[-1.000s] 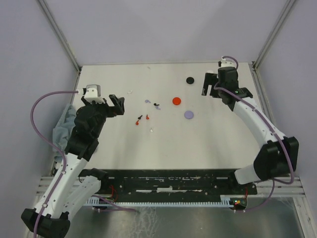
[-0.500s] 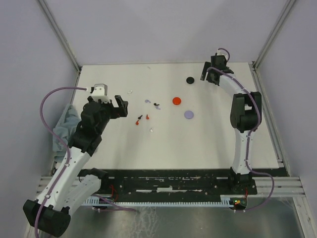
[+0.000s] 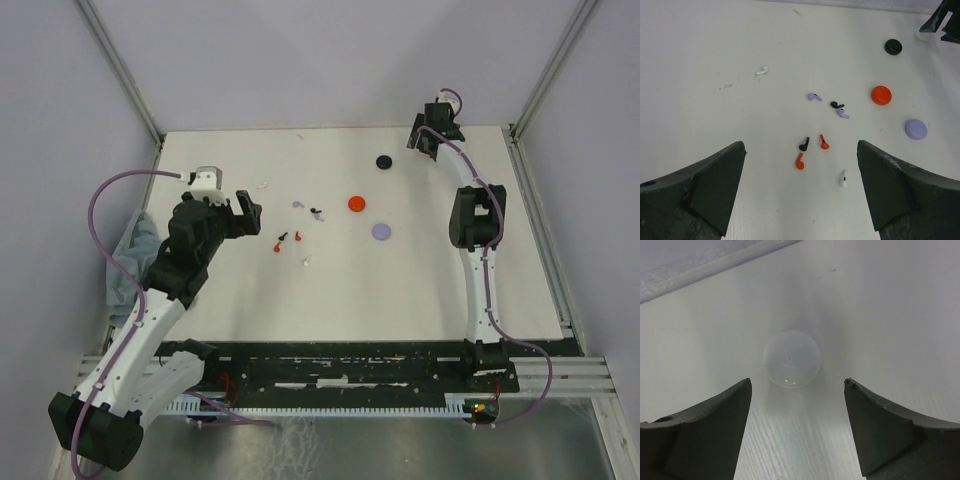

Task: Insert the wireless bluetooth earbuds into the charging case
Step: Pick up the charging case at the center of the board.

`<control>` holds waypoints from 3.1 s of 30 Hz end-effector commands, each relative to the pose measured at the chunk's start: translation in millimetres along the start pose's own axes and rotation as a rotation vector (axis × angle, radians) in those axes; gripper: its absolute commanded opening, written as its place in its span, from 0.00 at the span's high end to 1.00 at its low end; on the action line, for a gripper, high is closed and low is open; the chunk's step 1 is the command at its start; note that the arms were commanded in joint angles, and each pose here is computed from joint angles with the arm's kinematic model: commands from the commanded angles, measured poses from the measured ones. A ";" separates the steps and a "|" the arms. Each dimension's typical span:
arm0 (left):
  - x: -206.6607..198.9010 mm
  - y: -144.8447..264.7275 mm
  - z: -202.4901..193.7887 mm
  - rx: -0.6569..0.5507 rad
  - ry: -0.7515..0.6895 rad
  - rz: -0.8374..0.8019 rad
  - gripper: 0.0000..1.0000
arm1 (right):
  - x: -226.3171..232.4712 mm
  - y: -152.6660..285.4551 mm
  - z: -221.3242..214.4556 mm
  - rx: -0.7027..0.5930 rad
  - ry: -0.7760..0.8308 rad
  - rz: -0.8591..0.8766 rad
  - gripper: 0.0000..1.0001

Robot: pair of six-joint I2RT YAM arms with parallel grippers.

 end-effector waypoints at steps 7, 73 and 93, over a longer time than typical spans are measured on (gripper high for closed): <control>-7.3 12.3 30.7 -0.084 0.063 -0.029 0.01 | 5.0 -24.9 -5.8 -0.007 -0.014 0.045 0.20; -125.1 2.8 11.1 0.287 0.542 -0.674 0.09 | 99.0 414.5 -112.7 -0.168 0.437 1.039 0.68; -174.5 -17.6 -5.3 0.464 0.571 -0.838 0.46 | 150.1 460.8 -125.9 -0.513 0.672 1.264 0.66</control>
Point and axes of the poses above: each gripper's point midway between its finger pads, its own y axis back along the fingers, its own x axis along the line the jaws close on, z = x × y, the point moved 3 cm from there along y, back along the fingers, and after that the axes turned 1 degree about -y, right-handed, at the moved point
